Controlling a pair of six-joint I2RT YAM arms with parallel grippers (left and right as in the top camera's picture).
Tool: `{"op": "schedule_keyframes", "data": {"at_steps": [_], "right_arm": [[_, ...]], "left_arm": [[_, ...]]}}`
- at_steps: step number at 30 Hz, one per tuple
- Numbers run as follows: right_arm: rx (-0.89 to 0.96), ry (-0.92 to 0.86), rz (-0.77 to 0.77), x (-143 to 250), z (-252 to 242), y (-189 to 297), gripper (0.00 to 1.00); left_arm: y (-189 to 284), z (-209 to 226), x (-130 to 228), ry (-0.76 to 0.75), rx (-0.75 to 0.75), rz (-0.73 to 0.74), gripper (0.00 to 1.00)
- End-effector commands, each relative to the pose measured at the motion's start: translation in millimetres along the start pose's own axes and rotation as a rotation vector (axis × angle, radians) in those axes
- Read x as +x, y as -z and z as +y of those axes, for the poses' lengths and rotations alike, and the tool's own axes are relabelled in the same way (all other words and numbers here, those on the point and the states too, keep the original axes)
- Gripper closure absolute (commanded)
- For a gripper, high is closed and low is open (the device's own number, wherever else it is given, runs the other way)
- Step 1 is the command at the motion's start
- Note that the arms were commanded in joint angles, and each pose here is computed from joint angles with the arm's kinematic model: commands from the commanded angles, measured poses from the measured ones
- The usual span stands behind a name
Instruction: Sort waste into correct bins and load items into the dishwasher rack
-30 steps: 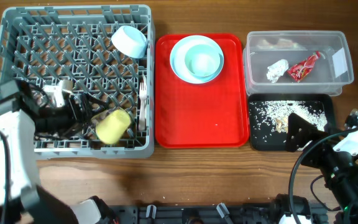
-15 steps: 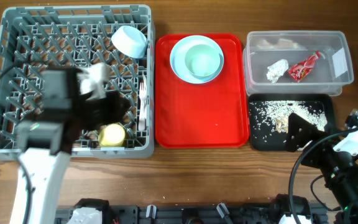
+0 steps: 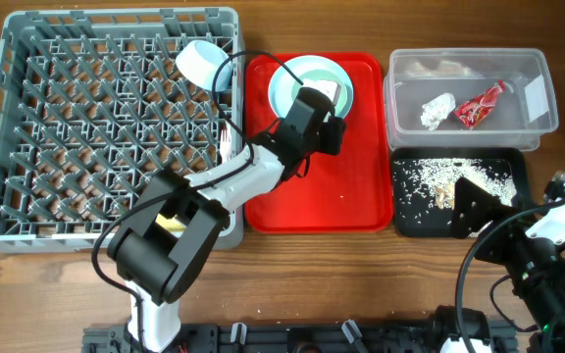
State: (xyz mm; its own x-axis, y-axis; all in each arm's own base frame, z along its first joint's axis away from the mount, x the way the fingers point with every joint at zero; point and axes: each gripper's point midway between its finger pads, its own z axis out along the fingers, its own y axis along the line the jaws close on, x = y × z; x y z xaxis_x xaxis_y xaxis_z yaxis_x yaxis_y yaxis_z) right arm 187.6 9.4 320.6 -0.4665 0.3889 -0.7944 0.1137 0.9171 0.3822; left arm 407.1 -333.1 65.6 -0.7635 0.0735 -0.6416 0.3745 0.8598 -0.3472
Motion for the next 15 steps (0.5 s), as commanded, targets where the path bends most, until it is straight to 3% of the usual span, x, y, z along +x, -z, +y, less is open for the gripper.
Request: {"op": "schedule_keyframes", "data": {"at_steps": [1,5,15], "right_arm": [[0.010,0.012,-0.018,-3.0,-1.2,2.2,0.00],[0.010,0.012,-0.018,-3.0,-1.2,2.2,0.00],[0.010,0.012,-0.018,-3.0,-1.2,2.2,0.00]], "left_arm": [[43.1,-35.3,-91.6,-0.127,-0.026,-0.053,0.63],[64.5,-46.1,-122.6,-0.202,-0.085,-0.016,0.64],[-56.2,-7.3,-37.8,-0.208,-0.143,0.170,0.67]]}}
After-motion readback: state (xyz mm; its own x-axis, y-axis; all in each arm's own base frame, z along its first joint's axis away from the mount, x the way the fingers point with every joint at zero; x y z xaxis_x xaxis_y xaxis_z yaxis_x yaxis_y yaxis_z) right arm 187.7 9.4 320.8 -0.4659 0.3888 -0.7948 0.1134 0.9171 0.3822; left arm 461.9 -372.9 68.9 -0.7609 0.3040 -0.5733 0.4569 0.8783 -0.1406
